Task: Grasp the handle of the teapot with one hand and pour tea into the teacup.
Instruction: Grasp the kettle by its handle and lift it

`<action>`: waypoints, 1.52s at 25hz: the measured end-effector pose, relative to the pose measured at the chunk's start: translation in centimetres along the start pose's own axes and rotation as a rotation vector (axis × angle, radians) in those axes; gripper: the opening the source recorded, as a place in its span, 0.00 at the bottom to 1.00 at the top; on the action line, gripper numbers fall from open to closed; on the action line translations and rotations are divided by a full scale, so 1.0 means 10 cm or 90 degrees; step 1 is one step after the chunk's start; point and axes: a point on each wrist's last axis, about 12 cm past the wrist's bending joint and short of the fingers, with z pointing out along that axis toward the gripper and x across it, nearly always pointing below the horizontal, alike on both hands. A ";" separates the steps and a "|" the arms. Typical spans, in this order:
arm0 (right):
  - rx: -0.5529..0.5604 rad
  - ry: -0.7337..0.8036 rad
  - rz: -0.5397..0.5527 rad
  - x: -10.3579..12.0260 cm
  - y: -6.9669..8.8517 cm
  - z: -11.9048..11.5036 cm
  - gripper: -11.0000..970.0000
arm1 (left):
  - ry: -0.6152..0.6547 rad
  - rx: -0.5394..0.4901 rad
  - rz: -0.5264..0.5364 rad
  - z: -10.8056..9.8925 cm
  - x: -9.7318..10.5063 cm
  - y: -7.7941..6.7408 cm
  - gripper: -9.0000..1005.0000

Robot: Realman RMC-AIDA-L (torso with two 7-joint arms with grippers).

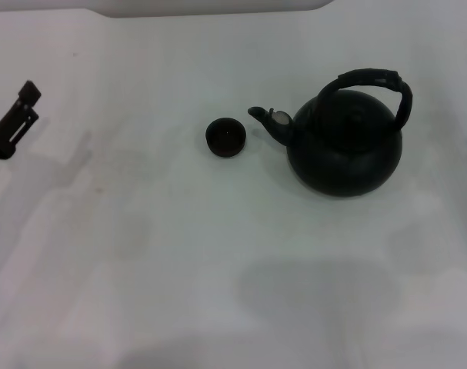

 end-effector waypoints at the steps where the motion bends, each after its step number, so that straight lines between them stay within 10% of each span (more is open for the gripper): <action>1: -0.013 0.008 -0.002 0.00 0.08 0.03 0.86 | 0.001 0.000 0.004 -0.02 0.01 -0.01 0.78; 14: -0.117 -0.001 0.019 -0.03 0.57 0.19 0.85 | 0.002 -0.004 0.033 -0.23 0.11 -0.07 0.77; 38: -0.161 -0.036 0.027 -0.18 0.70 0.49 0.81 | -0.020 -0.012 0.027 -0.33 0.08 -0.05 0.77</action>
